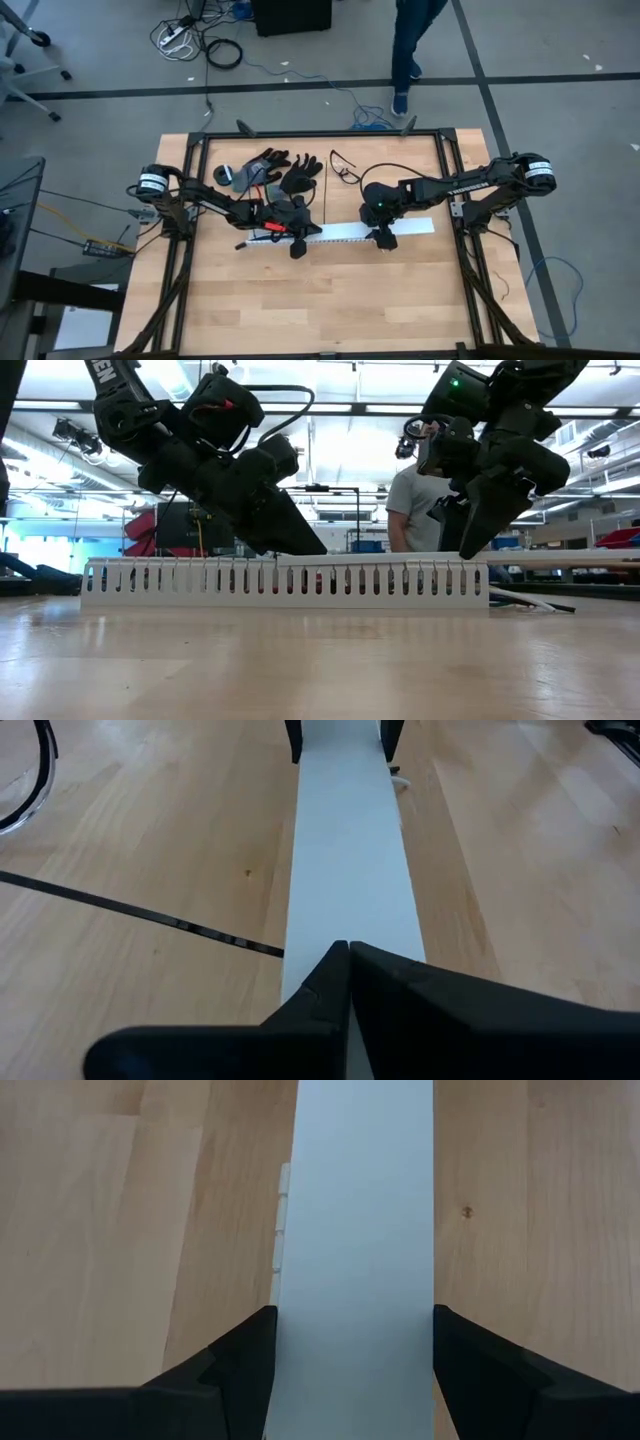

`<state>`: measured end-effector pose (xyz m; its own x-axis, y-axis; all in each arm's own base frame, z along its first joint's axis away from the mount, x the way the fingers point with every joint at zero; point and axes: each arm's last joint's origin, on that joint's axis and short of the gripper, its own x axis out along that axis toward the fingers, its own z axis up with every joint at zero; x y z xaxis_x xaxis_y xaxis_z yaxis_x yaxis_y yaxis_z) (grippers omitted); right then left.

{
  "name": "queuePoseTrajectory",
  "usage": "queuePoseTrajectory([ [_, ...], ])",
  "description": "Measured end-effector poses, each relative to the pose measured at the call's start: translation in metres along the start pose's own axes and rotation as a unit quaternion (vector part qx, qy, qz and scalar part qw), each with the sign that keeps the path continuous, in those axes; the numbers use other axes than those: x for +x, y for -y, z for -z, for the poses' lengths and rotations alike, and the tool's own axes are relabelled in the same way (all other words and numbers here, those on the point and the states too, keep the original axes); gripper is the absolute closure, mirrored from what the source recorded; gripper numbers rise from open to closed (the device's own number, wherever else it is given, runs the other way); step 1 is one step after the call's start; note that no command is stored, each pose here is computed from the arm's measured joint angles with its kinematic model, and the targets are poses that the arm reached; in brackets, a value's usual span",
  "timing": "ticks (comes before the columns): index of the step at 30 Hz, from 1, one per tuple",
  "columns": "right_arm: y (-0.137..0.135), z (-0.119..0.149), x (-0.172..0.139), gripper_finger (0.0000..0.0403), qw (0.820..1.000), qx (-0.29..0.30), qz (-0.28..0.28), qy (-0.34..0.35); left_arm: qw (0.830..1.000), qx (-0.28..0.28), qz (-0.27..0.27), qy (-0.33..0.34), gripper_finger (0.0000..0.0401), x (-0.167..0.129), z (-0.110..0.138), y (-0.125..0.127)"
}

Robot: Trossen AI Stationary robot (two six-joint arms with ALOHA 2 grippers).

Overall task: Ziptie cables
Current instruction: Close the white cable duct

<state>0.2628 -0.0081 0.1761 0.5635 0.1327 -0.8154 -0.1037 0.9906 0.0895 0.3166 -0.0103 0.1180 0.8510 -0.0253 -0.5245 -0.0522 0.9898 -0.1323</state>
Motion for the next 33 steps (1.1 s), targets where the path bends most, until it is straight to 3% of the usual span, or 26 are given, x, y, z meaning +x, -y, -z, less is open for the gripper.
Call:
queuePoseTrajectory([
  [15,-0.0009,0.0004,0.0002,0.0169,0.998,0.058,-0.008,-0.003,1.0,0.007,-0.013,-0.003,0.0401,0.0002,0.0009,-0.002],
  [33,-0.0013,-0.001,-0.0003,0.0161,0.997,0.072,-0.015,0.004,1.0,0.011,-0.016,-0.005,0.0401,0.0002,0.0016,-0.003],
])
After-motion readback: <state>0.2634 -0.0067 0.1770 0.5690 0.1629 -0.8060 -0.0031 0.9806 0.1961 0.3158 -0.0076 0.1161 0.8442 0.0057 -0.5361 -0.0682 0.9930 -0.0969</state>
